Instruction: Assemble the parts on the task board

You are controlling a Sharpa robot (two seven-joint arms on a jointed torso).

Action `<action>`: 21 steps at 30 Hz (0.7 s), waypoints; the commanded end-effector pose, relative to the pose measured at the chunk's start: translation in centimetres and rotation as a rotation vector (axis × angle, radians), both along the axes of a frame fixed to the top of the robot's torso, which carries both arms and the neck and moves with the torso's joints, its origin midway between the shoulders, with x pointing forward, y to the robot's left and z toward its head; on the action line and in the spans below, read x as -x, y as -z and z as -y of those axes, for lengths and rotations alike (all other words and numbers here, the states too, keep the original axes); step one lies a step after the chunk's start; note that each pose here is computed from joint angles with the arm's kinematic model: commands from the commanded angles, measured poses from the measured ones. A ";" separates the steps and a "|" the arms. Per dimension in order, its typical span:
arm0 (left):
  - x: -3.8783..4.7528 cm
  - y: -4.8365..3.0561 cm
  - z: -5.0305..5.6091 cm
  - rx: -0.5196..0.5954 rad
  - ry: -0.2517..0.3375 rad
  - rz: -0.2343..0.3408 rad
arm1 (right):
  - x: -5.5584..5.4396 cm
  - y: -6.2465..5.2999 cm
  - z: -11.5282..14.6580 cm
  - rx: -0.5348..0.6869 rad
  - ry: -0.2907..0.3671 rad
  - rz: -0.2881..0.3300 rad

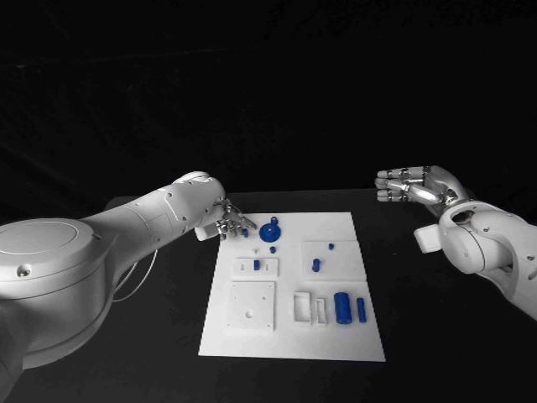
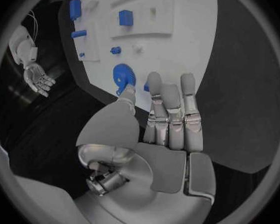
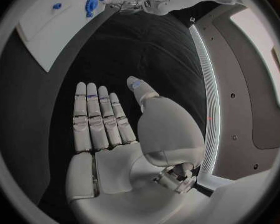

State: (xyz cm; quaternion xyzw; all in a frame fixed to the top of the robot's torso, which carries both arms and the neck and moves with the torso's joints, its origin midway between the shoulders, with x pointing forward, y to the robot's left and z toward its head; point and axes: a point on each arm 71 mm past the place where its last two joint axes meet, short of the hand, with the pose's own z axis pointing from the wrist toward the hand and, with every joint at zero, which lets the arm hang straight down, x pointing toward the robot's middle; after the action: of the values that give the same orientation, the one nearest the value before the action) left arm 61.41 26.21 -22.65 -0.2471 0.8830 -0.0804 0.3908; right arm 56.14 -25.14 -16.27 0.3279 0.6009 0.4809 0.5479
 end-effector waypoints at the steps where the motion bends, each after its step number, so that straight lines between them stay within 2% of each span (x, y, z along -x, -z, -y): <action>1: 0.44 0.89 0.5 0.009 0.029 -0.051 | 0.0 -0.1 -0.1 0.005 -0.007 0.013; 21: 0.50 0.97 0.4 0.004 0.030 -0.065 | -0.1 -0.1 -0.2 0.007 -0.007 0.012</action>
State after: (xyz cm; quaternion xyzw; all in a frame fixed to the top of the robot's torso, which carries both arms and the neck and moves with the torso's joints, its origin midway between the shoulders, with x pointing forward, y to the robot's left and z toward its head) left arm 61.30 26.22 -22.82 -0.2452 0.8878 -0.0818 0.3808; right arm 56.20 -25.09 -16.31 0.3277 0.6011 0.4800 0.5485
